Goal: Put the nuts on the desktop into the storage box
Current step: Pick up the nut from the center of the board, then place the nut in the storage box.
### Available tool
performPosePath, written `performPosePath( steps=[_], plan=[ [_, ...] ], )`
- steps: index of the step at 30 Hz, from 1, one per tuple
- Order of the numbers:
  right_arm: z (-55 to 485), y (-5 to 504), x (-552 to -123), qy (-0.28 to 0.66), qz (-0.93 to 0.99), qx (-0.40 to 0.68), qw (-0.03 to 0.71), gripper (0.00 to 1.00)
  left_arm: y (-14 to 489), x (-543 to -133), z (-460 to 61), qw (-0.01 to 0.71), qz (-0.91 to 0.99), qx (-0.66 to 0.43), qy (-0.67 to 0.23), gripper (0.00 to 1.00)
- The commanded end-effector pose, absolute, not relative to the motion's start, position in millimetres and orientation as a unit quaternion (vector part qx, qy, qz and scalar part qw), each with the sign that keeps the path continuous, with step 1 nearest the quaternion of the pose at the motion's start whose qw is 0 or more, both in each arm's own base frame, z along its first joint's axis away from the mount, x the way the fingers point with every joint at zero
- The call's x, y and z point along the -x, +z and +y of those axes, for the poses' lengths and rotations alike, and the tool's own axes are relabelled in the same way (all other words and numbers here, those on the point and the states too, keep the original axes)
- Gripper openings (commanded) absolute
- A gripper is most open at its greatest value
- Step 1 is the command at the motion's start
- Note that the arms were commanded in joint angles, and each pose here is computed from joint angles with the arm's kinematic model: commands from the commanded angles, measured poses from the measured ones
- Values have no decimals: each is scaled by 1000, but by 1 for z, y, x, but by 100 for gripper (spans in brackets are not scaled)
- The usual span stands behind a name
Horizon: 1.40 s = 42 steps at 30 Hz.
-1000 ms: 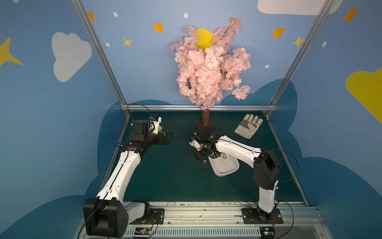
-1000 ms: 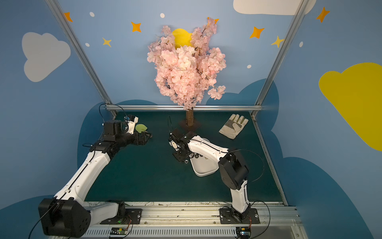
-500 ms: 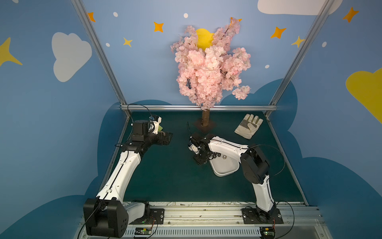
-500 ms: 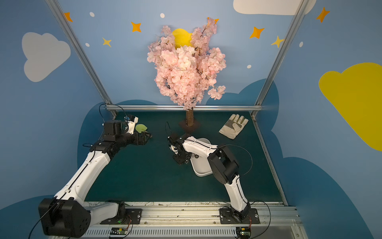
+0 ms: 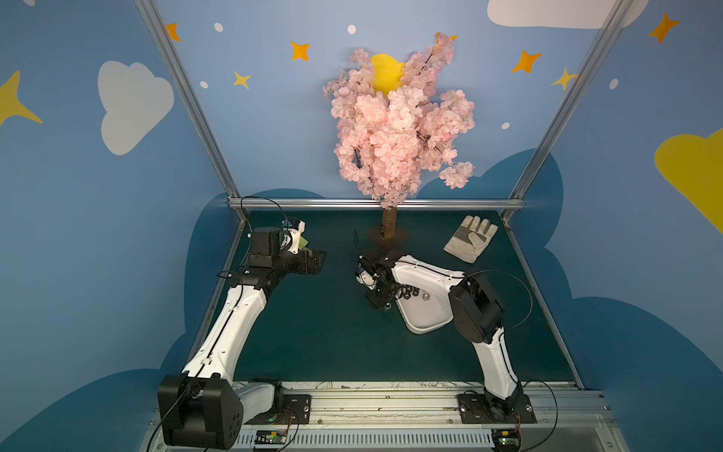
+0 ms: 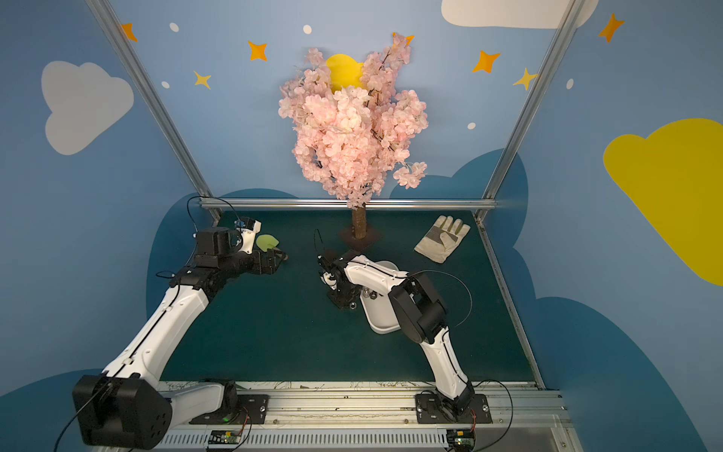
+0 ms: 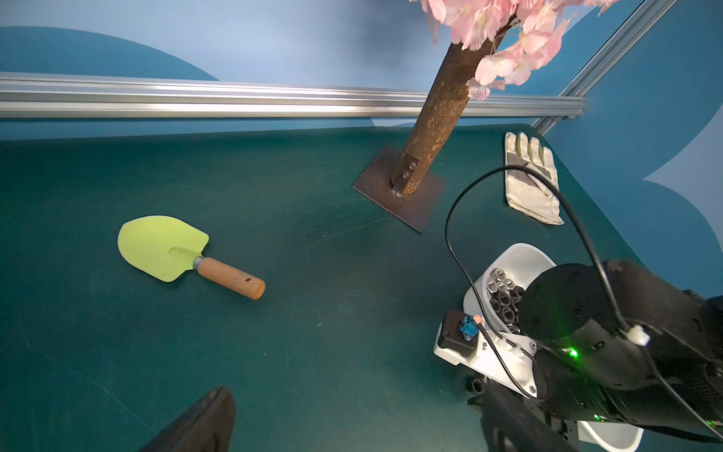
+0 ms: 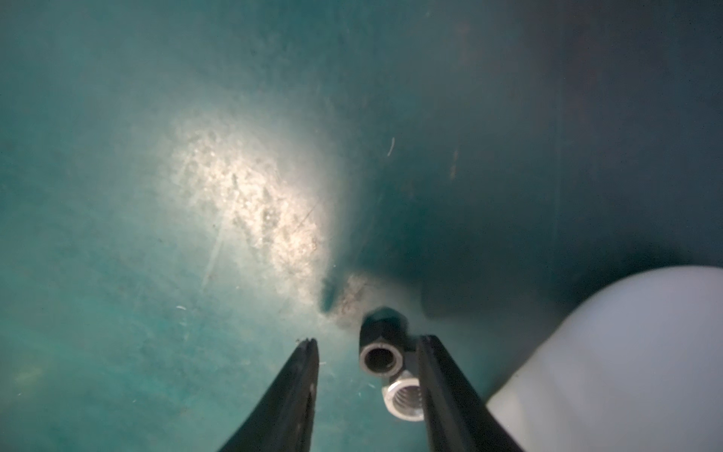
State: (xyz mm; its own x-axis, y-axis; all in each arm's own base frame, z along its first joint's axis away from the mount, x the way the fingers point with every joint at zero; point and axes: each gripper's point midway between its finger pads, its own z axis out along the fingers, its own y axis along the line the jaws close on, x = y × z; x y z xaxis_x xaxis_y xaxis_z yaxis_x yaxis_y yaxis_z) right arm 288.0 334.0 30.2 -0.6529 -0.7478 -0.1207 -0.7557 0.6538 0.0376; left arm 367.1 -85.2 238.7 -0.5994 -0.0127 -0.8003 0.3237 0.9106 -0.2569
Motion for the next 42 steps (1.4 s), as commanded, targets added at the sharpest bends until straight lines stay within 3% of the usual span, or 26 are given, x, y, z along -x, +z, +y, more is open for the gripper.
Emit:
performPosePath(
  steps=[1,7,13,21,26,34,42],
  plan=[
    [316,19,-276,29,910,414,8,45,241,-366,-84,445,870,-91,-189,100],
    [317,14,-270,27,908,418,4,41,241,-366,-83,446,870,-91,-189,100],
    [323,24,-275,29,908,416,30,24,241,-366,-83,446,870,-91,-187,100],
    [331,92,-300,65,911,385,132,19,240,-367,-84,446,870,-91,-191,100],
    [300,130,-316,104,926,320,171,19,242,-366,-82,449,869,-90,-185,100],
    [210,92,-309,44,964,241,103,18,245,-366,-84,453,866,-92,-189,100],
    [192,54,-290,45,974,220,37,18,244,-366,-81,452,868,-90,-183,100]
  ],
)
